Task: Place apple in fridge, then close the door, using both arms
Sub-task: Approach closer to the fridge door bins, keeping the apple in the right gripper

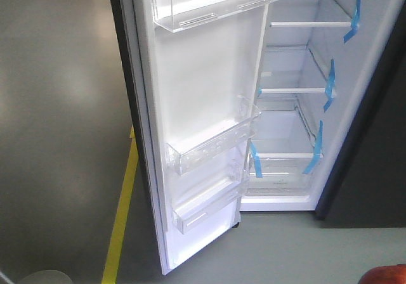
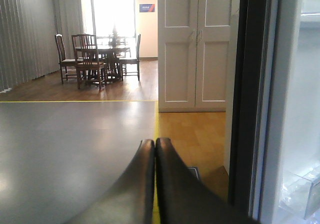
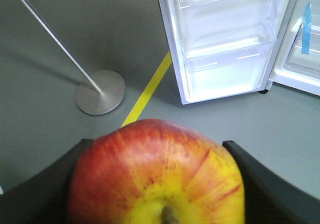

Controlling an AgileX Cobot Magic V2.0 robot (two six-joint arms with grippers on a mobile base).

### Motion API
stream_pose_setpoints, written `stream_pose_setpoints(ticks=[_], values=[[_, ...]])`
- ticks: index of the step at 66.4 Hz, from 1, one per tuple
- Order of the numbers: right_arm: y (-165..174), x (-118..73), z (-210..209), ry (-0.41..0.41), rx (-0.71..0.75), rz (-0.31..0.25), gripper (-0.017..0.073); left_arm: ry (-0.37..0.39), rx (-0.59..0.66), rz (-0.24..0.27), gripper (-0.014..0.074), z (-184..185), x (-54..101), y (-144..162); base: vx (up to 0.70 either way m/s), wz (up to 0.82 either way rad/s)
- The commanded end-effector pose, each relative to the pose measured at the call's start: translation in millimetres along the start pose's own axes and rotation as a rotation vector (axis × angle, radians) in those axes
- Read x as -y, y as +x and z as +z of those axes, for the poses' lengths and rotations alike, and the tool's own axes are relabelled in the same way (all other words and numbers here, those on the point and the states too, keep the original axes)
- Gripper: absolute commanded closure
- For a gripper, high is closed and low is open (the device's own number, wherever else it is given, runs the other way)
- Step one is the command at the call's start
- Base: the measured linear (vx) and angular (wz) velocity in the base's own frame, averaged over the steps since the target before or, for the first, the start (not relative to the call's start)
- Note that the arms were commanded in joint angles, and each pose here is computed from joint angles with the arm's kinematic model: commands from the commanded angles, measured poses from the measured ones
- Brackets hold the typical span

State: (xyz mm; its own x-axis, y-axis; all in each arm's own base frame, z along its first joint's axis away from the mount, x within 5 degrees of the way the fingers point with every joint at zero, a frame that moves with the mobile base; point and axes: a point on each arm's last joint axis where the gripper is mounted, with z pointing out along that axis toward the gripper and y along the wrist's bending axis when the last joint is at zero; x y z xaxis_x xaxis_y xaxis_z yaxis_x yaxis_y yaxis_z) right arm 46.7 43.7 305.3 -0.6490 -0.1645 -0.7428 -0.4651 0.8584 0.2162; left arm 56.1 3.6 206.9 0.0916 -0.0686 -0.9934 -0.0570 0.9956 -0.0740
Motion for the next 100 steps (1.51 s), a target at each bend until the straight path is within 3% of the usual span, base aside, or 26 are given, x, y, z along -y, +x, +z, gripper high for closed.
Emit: stream_pose_setpoints(ticks=[1, 100], values=[[-11.6, -2.1, -4.4, -0.007, 0.08, 0.003, 0.0462, 0.011, 0.108, -0.011, 0.06, -2.1, 1.1, -13.5, 0.05, -0.02], [-11.6, -2.1, -4.4, -0.006, 0.081, 0.003, 0.0462, 0.011, 0.108, -0.011, 0.06, -2.1, 1.1, -13.5, 0.04, 0.0]])
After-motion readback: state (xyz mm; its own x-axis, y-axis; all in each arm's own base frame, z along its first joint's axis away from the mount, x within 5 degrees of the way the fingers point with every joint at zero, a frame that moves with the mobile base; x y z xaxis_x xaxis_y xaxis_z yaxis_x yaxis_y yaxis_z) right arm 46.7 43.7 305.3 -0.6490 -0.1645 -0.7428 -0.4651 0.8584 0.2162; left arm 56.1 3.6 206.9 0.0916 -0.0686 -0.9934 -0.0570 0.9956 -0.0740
